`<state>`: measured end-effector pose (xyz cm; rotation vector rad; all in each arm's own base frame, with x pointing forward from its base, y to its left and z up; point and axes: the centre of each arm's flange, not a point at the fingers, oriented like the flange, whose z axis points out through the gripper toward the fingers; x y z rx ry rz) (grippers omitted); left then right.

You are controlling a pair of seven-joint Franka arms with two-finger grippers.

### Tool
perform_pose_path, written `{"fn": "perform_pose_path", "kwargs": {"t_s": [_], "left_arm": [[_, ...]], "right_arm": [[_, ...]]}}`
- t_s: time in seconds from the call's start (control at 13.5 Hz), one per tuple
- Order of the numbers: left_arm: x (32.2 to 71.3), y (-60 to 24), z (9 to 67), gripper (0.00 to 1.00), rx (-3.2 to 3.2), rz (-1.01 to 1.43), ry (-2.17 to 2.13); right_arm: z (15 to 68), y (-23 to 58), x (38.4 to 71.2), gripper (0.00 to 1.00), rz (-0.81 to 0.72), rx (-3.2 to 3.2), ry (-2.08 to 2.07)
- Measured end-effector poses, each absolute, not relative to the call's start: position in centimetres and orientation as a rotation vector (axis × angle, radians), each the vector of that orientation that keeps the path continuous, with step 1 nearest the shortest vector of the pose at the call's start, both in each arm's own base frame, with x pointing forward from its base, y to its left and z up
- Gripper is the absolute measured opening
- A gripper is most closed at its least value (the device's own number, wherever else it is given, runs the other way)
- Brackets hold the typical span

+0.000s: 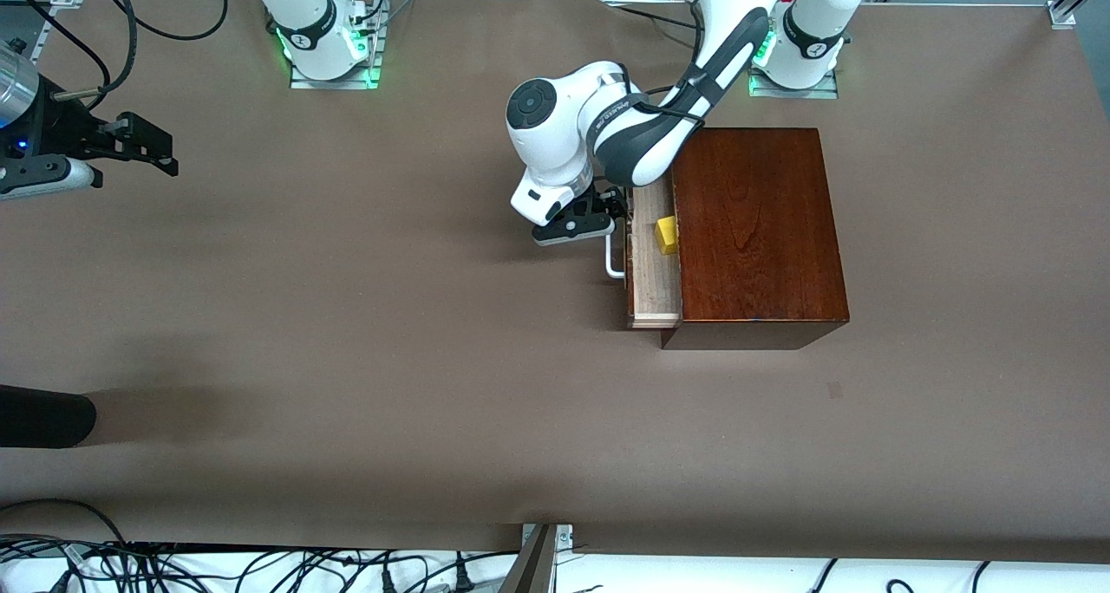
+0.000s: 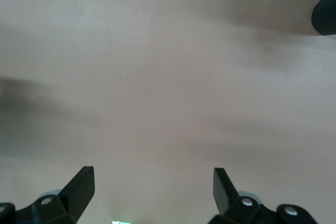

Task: Open drawer, take yellow block, close drawer
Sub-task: 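Grip the white handle with the left gripper and pull the drawer open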

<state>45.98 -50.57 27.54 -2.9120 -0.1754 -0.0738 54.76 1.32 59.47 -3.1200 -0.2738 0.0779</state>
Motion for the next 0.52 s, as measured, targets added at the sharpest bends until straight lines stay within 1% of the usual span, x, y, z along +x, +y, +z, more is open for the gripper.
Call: {"fn": "perform_pose_path", "kwargs": {"t_s": [0.52], "left_arm": [[45.6, -52.5, 27.5, 1.00, -2.934, -0.111, -0.188]], "right_arm": [[59.5, 1.0, 54.8, 1.00, 0.078, -3.121, -0.266]]}}
